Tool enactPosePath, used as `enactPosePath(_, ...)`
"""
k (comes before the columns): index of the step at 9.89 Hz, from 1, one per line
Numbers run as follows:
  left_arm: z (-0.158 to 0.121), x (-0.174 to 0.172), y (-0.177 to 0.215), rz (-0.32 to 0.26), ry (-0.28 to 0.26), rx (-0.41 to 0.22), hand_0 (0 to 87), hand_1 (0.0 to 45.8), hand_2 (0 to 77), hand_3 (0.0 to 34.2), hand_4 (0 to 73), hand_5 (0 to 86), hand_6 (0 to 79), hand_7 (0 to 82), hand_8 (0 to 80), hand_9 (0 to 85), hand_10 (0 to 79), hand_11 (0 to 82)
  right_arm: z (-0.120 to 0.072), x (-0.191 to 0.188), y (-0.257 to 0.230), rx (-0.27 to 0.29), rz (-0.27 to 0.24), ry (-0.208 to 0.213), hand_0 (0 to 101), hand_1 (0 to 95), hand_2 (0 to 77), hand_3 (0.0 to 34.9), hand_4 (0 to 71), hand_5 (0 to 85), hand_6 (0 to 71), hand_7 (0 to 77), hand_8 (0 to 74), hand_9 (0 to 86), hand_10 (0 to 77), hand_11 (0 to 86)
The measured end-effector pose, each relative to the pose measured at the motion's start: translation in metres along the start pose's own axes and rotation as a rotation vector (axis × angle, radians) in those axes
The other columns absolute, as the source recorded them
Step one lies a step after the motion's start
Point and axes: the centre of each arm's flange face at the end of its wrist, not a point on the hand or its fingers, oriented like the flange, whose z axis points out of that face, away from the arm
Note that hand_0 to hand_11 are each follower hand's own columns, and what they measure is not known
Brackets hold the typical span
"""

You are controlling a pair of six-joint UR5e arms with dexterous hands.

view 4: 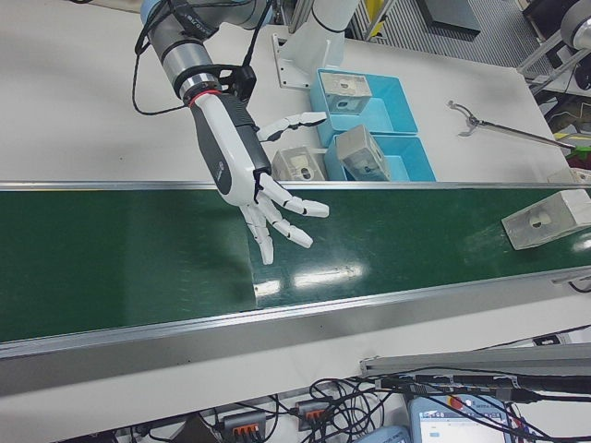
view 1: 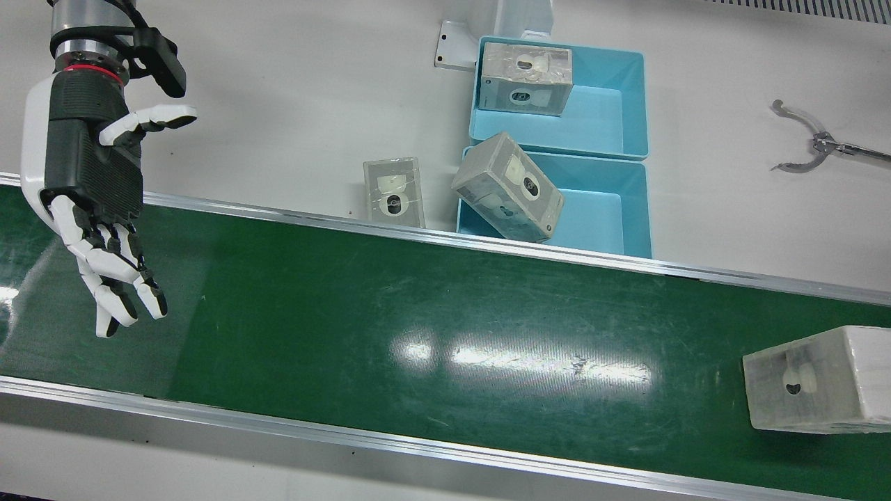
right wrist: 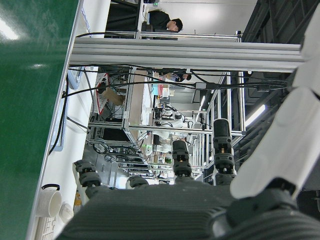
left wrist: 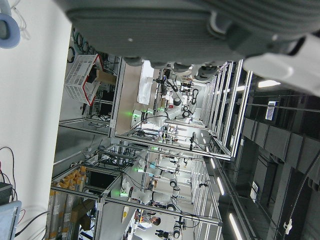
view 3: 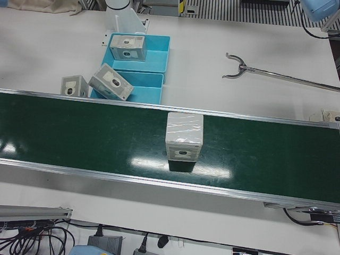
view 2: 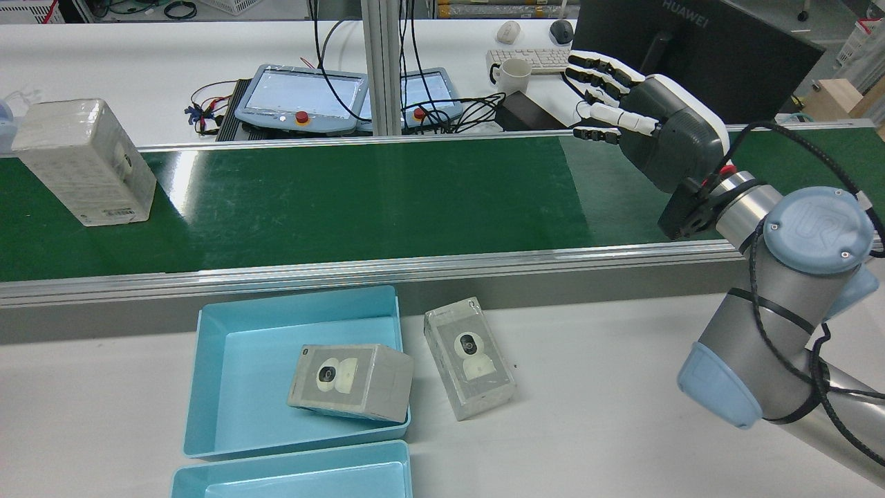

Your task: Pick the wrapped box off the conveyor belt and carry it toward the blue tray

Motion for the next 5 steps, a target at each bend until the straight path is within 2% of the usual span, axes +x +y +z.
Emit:
enactPosePath(1, 0.0000, 0.0000, 0.0000, 0.000, 0.000, 0.000, 0.0, 0.0, 0.5, 0.0, 0.0, 0.5, 0.0, 0.5, 0.5, 0.0, 0.0, 0.0, 0.0003, 0.0003, -0.0005, 0.001, 0.000, 0.000, 38, 6.5, 13.6, 30.3, 16.9, 21.3, 0.0, 15.8, 0.0, 1.6, 6.5, 9.3)
enactPosePath(2, 0.0000, 0.0000, 0.0000, 0.000, 0.000, 0.000, 0.0, 0.0, 0.5, 0.0, 0.0, 0.5, 0.0, 0.5, 0.5, 0.0, 0.0, 0.0, 0.0005, -0.0001, -0.0008, 0.002, 0.000, 0.000, 38, 7.1, 13.6, 30.2, 13.1, 18.5, 0.0, 15.3, 0.0, 1.6, 6.5, 9.3)
enactPosePath(5, 0.0000, 0.0000, 0.0000, 0.000, 0.000, 0.000, 0.0, 0.0, 1.1, 0.0, 0.0, 0.5, 0.0, 0.5, 0.5, 0.5, 0.0, 0.0, 0.0015, -0.0015, -0.0005, 0.002, -0.001, -0.004, 38, 7.1, 13.6, 30.3, 14.7, 18.5, 0.0, 15.3, 0.0, 1.6, 6.5, 9.3)
